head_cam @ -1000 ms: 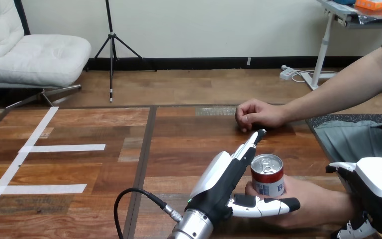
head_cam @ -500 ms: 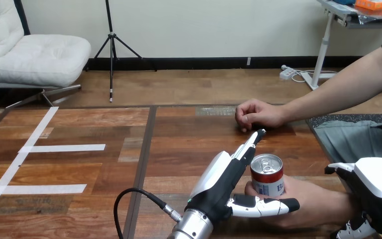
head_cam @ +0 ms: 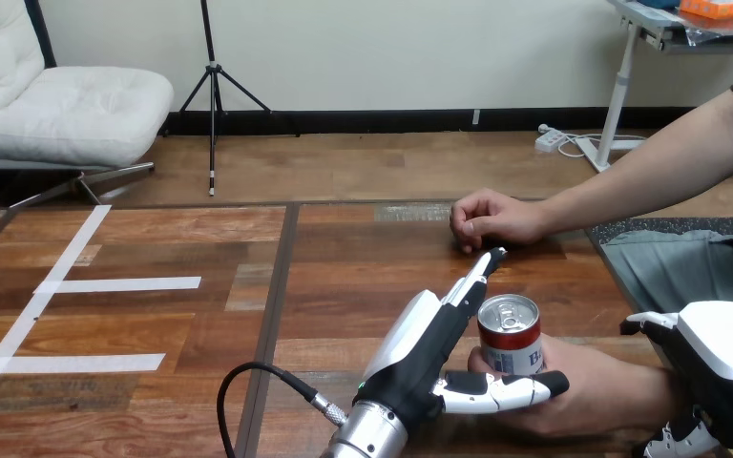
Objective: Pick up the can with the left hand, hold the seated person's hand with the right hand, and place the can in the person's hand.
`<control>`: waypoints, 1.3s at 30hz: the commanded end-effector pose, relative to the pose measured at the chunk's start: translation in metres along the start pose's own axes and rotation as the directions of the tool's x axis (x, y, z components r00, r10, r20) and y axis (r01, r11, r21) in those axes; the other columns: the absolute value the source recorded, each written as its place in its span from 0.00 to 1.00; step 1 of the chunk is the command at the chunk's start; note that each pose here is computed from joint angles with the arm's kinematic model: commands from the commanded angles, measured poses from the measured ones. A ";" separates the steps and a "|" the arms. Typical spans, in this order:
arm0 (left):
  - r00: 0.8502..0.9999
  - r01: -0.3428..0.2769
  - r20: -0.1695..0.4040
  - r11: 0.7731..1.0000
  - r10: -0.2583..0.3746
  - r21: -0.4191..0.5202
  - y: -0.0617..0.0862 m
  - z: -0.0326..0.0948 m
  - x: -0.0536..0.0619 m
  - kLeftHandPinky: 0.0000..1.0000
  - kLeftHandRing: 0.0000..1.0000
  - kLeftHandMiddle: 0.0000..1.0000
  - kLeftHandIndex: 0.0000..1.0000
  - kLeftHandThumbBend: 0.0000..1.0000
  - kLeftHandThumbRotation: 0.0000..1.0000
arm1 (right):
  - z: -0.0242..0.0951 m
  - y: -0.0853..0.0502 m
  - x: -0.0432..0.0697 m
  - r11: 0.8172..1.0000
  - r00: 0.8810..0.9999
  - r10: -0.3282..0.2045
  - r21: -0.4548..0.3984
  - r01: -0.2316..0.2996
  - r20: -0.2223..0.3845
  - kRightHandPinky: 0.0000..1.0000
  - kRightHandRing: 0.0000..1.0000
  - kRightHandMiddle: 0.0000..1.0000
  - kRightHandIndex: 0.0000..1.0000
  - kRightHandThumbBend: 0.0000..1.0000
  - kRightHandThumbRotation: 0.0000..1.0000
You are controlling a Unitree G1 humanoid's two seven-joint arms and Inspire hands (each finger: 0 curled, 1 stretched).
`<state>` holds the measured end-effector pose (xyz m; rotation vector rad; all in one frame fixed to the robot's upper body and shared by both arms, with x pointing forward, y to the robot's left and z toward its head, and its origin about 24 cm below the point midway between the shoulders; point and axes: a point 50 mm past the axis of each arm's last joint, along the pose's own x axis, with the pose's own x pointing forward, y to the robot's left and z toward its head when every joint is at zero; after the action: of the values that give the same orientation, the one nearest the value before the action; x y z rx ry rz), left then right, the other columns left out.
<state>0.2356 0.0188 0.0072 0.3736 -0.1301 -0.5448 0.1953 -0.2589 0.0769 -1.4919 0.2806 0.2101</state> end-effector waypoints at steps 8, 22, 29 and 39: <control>0.994 -0.060 0.084 0.996 0.065 -0.065 0.006 0.022 0.010 1.00 1.00 1.00 1.00 0.63 0.32 | 0.004 -0.009 0.005 0.998 0.998 -0.066 0.008 0.066 0.019 0.77 0.85 0.85 0.83 0.90 0.00; 0.995 -0.084 0.054 0.993 0.089 -0.082 0.012 0.019 0.004 1.00 1.00 1.00 1.00 0.56 0.30 | 0.007 -0.011 0.004 0.994 0.994 -0.105 0.040 0.104 0.028 0.76 0.84 0.84 0.81 0.88 0.00; 0.993 -0.104 0.039 0.992 0.107 -0.077 0.016 0.017 0.001 1.00 1.00 1.00 1.00 0.54 0.35 | 0.008 -0.012 0.003 0.991 0.992 -0.125 0.059 0.124 0.025 0.75 0.83 0.84 0.81 0.85 0.00; 0.991 -0.126 0.029 0.989 0.128 -0.079 0.023 0.012 -0.004 1.00 1.00 1.00 1.00 0.52 0.37 | 0.010 -0.014 0.001 0.988 0.990 -0.138 0.073 0.136 0.026 0.75 0.83 0.84 0.80 0.83 0.00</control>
<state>0.2330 0.0319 0.0102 0.3067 -0.0953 -0.4666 0.1951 -0.2540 0.0754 -1.4489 0.2368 0.1777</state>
